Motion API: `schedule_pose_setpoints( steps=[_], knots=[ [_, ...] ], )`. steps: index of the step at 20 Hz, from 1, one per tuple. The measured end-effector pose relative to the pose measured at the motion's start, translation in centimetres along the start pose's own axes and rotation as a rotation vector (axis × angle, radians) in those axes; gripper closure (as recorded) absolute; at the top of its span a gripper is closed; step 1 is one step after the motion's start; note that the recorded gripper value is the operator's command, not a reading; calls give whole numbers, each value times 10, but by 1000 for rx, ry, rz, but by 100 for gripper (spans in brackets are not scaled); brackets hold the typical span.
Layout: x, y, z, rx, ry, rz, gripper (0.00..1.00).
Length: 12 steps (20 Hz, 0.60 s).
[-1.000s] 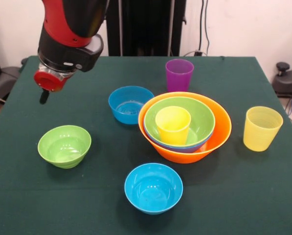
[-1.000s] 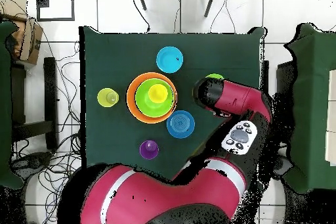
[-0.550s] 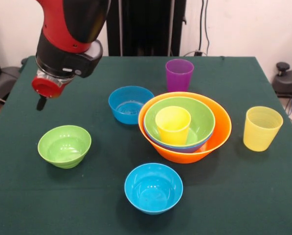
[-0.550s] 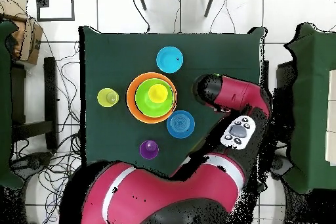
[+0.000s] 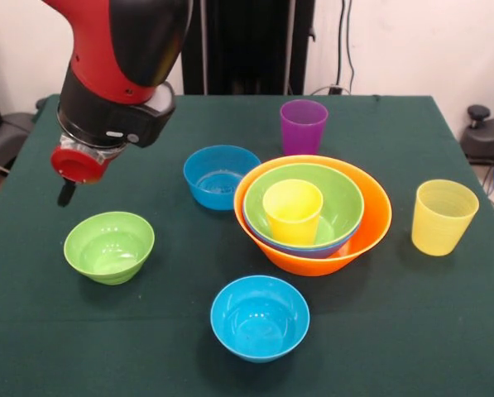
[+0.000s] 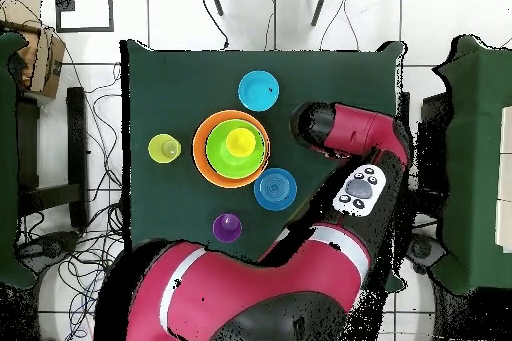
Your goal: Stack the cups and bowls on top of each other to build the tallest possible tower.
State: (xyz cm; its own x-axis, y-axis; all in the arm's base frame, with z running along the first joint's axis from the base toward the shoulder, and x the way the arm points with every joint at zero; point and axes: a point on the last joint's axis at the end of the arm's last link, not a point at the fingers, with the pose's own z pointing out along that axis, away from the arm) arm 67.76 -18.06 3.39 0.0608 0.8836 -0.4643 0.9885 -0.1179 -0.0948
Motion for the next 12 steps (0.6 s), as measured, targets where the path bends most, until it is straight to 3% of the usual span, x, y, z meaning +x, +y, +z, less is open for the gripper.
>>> schedule_pose_setpoints(
  steps=[6, 12],
  knots=[
    [9, 8, -1, -7, 55, 20, 0],
    [23, 25, -4, -33, 186, 77, 0]
  ],
)
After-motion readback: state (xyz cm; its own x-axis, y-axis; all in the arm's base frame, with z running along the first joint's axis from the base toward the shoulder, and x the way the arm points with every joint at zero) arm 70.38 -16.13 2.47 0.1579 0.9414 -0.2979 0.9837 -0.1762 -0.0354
